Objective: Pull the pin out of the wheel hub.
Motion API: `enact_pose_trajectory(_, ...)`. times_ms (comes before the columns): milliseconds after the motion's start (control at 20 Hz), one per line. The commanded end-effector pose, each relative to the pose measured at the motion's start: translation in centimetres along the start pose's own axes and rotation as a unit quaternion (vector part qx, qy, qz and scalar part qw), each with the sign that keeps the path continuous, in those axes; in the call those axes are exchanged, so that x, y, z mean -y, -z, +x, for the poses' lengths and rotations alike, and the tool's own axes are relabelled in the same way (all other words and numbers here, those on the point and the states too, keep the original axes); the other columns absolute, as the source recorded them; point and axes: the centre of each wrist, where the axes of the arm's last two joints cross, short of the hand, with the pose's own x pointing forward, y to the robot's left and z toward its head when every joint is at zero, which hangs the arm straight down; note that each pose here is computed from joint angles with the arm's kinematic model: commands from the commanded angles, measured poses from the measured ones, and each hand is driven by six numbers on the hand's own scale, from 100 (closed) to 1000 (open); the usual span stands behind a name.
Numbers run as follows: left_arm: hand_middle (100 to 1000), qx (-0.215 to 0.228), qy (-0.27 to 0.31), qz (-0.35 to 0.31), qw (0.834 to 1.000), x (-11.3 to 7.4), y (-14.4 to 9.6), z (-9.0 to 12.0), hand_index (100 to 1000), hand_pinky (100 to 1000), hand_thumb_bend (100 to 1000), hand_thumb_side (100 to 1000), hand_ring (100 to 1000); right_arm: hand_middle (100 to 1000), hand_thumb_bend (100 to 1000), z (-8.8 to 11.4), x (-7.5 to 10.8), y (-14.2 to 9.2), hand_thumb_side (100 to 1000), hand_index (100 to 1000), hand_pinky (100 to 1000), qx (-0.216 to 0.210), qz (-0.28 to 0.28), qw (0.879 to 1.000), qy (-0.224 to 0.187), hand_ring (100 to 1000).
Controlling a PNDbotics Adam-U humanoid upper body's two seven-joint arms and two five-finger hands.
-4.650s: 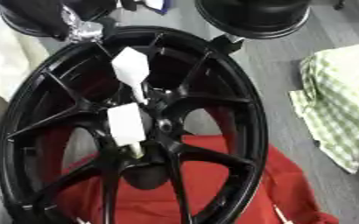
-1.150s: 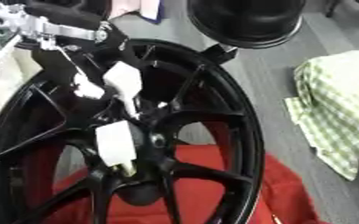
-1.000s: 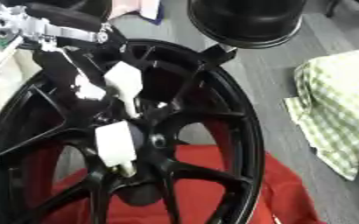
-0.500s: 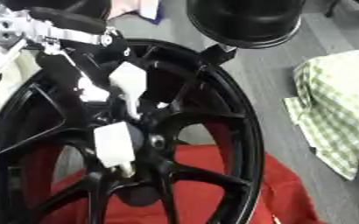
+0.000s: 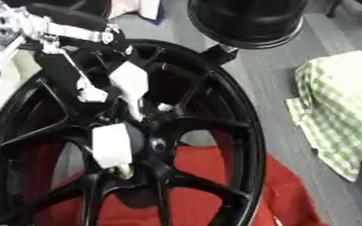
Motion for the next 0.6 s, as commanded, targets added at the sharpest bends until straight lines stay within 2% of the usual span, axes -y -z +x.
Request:
enact_pose_trajectory(50, 362, -0.008, 0.014, 0.024, 1.000, -2.0, -1.8, 0.7, 356, 707, 100, 216, 516, 566, 100, 0.7, 0.3, 0.2, 303, 713, 862, 0.011, -0.001, 1.000, -0.002, 795)
enact_pose_trajectory(350, 322, -0.009, -0.003, 0.068, 0.998, -3.8, -3.7, 1.1, 307, 682, 100, 192, 480, 567, 100, 0.7, 0.3, 0.2, 307, 714, 862, 0.010, -0.005, 1.000, -0.002, 795)
enact_pose_trajectory(600, 308, -0.006, -0.016, 0.137, 0.990, -5.7, -5.9, 1.5, 291, 678, 100, 202, 464, 567, 100, 0.8, 0.5, 0.2, 310, 714, 862, 0.010, -0.008, 1.000, -0.004, 795)
